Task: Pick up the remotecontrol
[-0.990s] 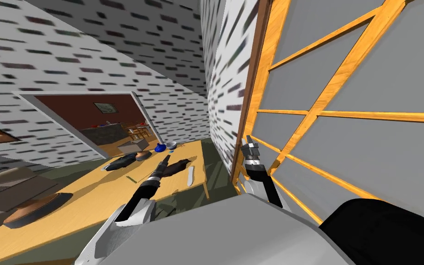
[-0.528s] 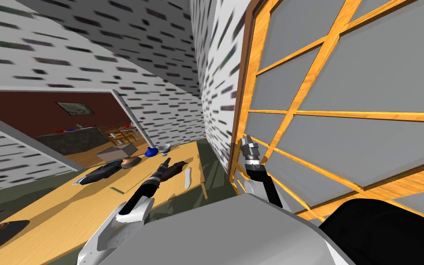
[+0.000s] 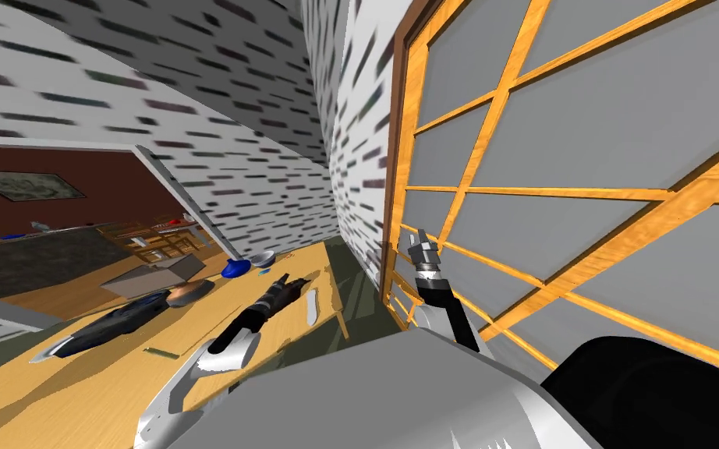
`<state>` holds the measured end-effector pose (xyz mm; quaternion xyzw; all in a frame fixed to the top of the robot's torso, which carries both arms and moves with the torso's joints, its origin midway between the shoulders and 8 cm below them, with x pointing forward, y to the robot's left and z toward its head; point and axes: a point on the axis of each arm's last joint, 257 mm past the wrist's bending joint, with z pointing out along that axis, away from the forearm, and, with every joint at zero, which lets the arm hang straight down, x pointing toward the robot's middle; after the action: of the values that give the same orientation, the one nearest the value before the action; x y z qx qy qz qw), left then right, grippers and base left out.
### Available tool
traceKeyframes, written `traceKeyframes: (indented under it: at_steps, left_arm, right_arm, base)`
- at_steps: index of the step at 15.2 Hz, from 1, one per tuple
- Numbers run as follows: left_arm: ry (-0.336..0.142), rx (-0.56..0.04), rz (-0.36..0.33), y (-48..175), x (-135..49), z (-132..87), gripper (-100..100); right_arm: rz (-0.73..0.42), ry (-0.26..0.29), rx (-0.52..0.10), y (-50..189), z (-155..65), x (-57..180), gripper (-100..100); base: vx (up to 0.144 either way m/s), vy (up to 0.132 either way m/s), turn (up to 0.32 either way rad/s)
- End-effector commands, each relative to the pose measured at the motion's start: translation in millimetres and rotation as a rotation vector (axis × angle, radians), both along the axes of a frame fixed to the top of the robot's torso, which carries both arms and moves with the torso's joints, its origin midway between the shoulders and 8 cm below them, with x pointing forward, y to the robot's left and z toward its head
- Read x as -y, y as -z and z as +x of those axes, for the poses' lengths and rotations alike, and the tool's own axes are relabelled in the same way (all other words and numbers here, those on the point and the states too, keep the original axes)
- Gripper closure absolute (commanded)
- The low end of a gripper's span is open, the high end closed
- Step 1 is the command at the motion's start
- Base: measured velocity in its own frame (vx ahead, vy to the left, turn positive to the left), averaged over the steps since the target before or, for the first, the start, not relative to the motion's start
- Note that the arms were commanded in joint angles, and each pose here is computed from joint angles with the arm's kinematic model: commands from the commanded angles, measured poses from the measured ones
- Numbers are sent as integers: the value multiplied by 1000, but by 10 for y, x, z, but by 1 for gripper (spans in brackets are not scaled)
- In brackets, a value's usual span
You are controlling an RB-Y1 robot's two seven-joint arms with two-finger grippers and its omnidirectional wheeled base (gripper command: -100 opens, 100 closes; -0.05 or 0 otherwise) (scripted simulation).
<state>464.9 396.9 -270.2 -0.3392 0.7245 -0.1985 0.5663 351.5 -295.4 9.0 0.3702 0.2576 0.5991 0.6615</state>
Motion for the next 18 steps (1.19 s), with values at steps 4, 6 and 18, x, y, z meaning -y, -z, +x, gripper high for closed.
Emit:
traceKeyframes:
  at_steps: [4, 6, 18]
  left_arm:
    - [-32, -135, 33, 372, -210, -66, -100]
    - [-38, -155, 33, 418, -225, -90, -100]
    - [-105, -489, 77, 1236, -641, -484, -100]
  right_arm:
    - [0, 0, 0, 0, 0, 0, 0]
    - [0, 0, 0, 0, 0, 0, 0]
    - [0, 0, 0, 0, 0, -1, 0]
  base:
    - [-23, 36, -232]
    - [-23, 36, -195]
    - [-23, 29, -247]
